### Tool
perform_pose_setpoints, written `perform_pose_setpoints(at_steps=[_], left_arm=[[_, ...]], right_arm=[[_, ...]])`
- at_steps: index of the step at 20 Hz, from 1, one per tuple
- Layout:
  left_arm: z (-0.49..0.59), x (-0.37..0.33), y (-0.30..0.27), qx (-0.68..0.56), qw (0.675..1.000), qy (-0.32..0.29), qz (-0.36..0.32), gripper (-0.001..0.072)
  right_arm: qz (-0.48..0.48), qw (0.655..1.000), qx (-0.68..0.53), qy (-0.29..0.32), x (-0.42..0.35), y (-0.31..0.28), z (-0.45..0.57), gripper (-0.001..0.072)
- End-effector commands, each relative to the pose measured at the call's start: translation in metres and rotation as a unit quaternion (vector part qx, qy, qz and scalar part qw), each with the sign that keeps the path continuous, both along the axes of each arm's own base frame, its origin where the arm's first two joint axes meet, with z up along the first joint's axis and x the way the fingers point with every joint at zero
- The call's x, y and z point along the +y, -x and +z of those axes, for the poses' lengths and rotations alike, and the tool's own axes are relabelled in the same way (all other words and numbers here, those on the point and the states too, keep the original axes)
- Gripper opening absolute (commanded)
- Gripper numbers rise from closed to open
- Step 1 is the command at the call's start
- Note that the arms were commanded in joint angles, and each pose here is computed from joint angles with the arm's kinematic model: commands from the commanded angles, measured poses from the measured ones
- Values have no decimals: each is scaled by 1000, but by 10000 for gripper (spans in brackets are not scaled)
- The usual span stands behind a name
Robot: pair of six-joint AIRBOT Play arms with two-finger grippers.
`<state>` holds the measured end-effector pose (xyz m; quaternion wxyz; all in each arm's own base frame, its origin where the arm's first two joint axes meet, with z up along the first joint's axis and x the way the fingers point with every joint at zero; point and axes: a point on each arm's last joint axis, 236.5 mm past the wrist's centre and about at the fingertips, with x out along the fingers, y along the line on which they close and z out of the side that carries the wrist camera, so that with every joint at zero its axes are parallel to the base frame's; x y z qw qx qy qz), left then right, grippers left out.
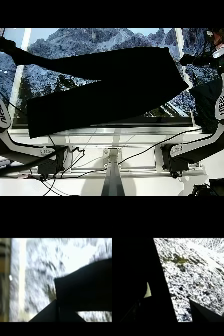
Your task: Fold the clothes and pants, and hang the long-sleeved shirts on hangers.
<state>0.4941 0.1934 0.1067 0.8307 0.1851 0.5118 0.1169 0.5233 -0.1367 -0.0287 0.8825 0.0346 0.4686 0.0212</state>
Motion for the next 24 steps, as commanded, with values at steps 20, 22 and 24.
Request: perform_pose_setpoints(at_steps=[20,22,24], left_arm=[[-116,42,106,172,980,29,99,144],[-90,31,89,121,989,25,82,76],[-60,7,75,62,995,52,65,11]], right_arm=[[40,973,221,45,-19,104,-24,14],[20,968,247,25,-30,129,-14,13],[-18,961,274,-17,-39,158,-5,13]])
